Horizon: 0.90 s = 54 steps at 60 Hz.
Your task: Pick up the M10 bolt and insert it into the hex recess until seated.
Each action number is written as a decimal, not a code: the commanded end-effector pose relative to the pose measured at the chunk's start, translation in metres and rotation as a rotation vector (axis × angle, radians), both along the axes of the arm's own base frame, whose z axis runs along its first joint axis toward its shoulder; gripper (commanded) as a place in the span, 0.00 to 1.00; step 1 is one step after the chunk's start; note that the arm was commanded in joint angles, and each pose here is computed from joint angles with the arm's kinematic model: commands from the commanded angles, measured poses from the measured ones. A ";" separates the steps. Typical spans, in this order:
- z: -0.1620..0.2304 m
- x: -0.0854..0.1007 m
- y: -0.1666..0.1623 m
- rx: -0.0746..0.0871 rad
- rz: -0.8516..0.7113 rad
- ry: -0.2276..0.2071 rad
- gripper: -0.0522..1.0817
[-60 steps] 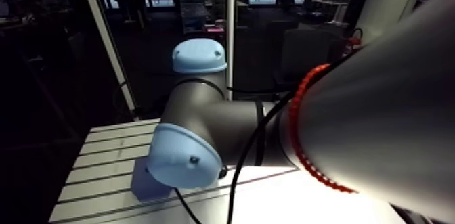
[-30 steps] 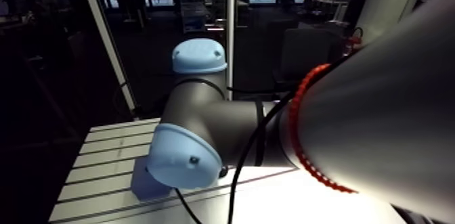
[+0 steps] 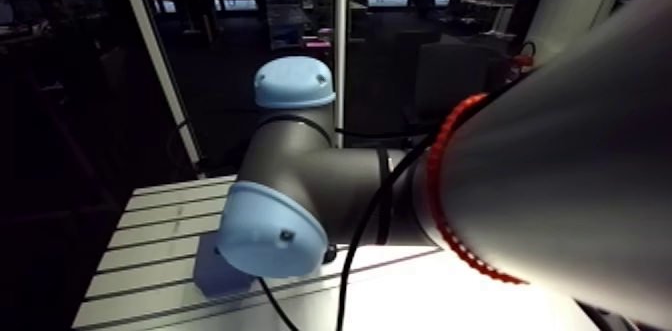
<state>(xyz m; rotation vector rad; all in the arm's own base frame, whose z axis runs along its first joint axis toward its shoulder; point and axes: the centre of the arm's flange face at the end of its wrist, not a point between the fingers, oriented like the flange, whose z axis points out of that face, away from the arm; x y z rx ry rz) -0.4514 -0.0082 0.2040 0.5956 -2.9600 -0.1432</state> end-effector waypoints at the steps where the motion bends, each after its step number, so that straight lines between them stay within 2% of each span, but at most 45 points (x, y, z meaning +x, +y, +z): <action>1: 0.004 -0.001 0.000 0.002 0.000 0.006 0.73; 18: 0.025 -0.008 0.002 0.004 0.003 0.035 0.79; 22: 0.035 -0.012 0.002 -0.006 0.001 0.021 0.82; 26: 0.040 -0.012 0.002 -0.007 0.001 0.019 0.83; 39: 0.076 -0.019 0.002 -0.025 -0.020 0.004 0.97; 41: 0.085 -0.024 0.005 -0.034 -0.071 -0.015 0.98; 44: 0.090 -0.027 0.006 -0.040 -0.103 -0.033 0.98; 46: 0.101 -0.032 0.006 -0.051 -0.148 -0.068 0.99; 50: 0.108 -0.036 0.006 -0.054 -0.161 -0.080 0.99; 52: 0.120 -0.039 0.005 -0.060 -0.186 -0.107 0.99; 54: 0.125 -0.041 0.005 -0.057 -0.194 -0.119 0.99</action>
